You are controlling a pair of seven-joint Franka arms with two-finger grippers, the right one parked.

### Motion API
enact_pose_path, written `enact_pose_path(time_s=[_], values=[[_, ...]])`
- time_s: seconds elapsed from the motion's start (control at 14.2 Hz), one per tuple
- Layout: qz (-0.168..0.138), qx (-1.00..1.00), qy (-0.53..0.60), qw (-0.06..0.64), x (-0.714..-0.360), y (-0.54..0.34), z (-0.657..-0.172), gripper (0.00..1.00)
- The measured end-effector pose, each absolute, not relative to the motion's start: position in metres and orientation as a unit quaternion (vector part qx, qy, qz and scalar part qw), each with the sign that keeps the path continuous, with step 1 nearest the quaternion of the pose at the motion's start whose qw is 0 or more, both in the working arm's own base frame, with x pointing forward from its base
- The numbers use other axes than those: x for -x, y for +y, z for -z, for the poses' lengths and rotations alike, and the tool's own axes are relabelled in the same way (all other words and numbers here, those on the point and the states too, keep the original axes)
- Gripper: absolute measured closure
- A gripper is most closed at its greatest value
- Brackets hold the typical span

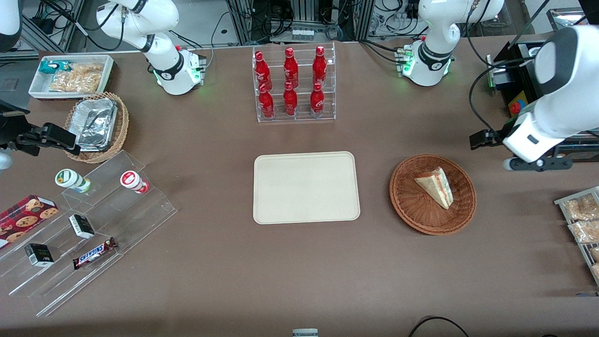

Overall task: Place sandwich from basket to tray
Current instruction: 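Move the left gripper over the wicker basket toward the wrapped sandwich, then lower the left gripper and close it on the wrapped sandwich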

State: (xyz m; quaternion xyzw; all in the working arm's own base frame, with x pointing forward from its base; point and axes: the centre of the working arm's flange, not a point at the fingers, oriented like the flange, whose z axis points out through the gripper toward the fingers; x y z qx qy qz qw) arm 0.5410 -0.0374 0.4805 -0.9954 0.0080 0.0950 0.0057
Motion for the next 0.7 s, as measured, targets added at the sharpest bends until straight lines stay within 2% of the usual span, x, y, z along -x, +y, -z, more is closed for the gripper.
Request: enact_pose_path(time_s=[0.35, 0.56, 0.7], values=[[-0.069, 0.997, 0.022, 0.005, -0.526, -0.051, -0.388, 0.0], [-0.081, 0.996, 0.022, 0.005, -0.514, -0.05, -0.347, 0.0], [-0.079, 0.997, -0.004, 0.007, -0.513, -0.048, -0.342, 0.0]])
